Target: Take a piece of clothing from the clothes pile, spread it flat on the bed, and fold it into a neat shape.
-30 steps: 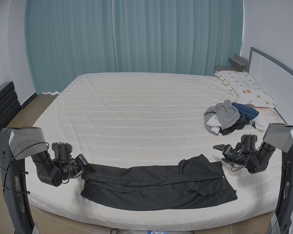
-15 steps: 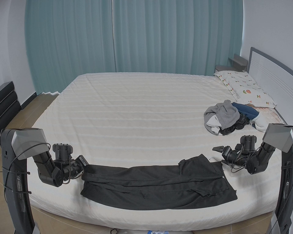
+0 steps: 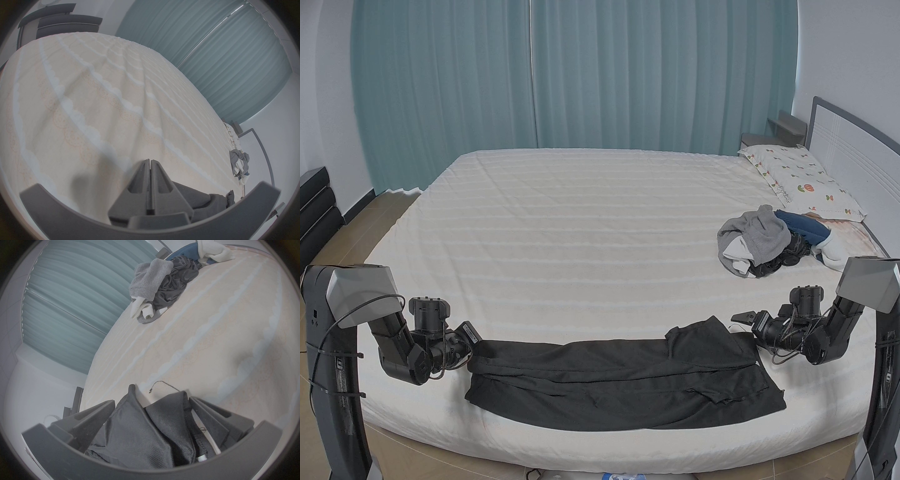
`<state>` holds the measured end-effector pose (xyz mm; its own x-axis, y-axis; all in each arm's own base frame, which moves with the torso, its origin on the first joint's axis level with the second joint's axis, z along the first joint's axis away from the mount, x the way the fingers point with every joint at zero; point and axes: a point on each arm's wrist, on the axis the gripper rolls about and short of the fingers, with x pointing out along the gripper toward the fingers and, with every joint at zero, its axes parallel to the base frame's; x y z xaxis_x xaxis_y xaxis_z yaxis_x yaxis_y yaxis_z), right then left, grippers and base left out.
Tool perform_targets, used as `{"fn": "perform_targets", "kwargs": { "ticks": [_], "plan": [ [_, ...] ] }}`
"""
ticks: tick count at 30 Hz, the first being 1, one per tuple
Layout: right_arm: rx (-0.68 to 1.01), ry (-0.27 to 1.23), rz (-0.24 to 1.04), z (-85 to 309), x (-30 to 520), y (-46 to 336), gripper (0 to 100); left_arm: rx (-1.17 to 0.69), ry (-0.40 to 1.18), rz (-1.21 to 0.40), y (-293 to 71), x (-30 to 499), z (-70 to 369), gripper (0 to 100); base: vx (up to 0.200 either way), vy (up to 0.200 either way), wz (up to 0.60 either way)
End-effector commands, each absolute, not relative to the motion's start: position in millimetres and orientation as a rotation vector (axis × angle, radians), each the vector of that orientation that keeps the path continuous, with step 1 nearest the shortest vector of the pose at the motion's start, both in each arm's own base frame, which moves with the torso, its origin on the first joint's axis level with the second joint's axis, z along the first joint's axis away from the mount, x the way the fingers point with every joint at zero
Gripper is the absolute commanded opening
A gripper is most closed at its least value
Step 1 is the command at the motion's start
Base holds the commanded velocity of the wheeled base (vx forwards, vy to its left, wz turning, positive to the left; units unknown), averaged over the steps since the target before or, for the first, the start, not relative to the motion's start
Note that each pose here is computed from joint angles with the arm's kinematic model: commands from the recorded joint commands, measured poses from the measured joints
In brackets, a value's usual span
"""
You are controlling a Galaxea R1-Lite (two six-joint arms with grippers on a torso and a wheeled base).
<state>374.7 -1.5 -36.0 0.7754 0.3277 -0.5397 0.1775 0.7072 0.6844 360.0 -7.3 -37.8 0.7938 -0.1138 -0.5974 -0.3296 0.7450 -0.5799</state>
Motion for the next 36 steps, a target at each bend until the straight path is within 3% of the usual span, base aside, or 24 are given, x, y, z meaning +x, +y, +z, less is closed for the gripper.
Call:
{"fn": "perform_targets", "kwargs": {
  "ticks": [1,33,34,35,36],
  "plan": [
    [0.787,0.707,0.095,-40,376,1,0,-0.734,0.657,0.128,-7,360,-38,0,0.0,0.0,0.0],
    [0.836,0.587,0.038,-32,396,-31,0,-0.804,0.565,0.143,-4,384,-34,0,0.0,0.0,0.0],
    [0.837,0.594,0.036,-35,396,-31,100,-0.8,0.568,0.143,-4,385,-35,0,0.0,0.0,0.0],
    [0.838,0.597,0.036,-36,396,-30,100,-0.8,0.57,0.141,-5,385,-35,0,0.0,0.0,0.0],
    [0.838,0.597,0.036,-36,396,-30,100,-0.8,0.57,0.141,-5,385,-35,100,0.0,0.0,0.0]
  ]
}}
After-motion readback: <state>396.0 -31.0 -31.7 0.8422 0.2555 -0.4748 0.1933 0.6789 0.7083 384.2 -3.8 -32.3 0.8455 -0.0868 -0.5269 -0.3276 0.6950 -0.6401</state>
